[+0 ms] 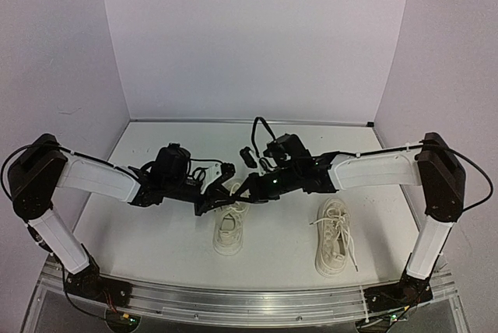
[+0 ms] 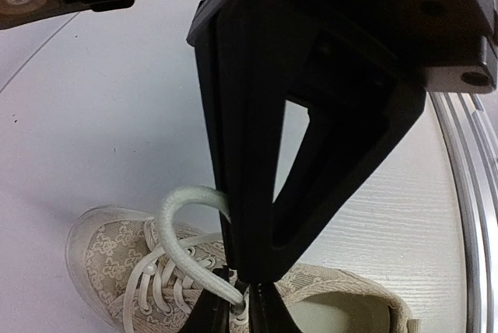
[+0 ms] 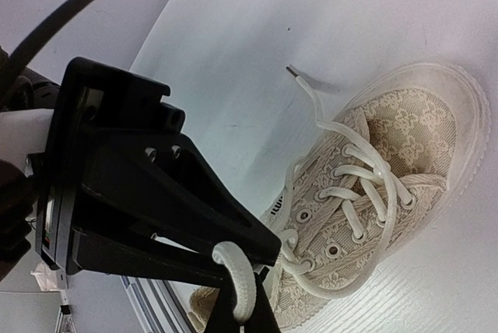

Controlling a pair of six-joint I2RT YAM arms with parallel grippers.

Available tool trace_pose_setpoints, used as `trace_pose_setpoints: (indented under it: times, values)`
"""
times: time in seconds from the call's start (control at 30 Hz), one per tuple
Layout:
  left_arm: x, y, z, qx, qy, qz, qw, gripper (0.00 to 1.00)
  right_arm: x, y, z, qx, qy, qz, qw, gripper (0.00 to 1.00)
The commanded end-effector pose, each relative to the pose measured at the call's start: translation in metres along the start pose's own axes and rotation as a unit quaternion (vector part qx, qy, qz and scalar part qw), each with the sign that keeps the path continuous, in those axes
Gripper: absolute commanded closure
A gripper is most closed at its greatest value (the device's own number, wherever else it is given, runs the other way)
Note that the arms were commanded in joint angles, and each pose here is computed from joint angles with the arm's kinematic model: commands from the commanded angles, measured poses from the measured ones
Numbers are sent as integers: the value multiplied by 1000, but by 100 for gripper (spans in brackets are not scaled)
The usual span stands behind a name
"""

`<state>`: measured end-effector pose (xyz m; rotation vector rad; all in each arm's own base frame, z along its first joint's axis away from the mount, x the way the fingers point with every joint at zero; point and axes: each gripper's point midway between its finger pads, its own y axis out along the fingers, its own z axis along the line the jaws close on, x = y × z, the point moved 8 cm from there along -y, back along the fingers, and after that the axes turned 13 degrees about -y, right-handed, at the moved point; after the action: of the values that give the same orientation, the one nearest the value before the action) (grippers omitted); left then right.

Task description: Tie the shoes

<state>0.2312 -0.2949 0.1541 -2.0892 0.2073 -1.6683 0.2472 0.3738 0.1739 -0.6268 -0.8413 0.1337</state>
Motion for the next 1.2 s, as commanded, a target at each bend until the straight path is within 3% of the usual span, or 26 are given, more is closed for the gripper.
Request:
trace_pose_setpoints:
  times: [0.0, 0.17, 0.43, 0.57, 0.83, 0.9, 1.03, 1.17]
  values:
    - [18, 4, -2, -14, 22, -30, 999, 94, 15, -8, 11, 10, -20, -28, 999, 94]
    - [19, 4, -2, -13, 23, -30, 999, 98, 16, -4, 12, 18, -18, -24, 999, 76]
    - [19, 4, -4, -15, 27, -29, 999, 99, 17, 1, 9, 15, -12, -22, 1000, 68]
    - [19, 5, -6, -14, 30, -26, 999, 99, 17, 4, 8, 15, -9, -22, 1000, 72]
    - [21, 2, -6, -6, 37, -31, 999, 98, 14, 6, 6, 14, -7, -17, 1000, 98]
    - [21, 0, -6, -1, 36, -31, 999, 92, 13, 5, 6, 14, -8, -17, 1000, 100]
    - [22, -13, -3, 38, 29, -11, 999, 67, 14, 1, 7, 7, -11, -22, 1000, 100]
    - [23, -48, 15, 70, 0, -4, 998, 56, 15, -2, 8, 4, -12, -25, 1000, 100]
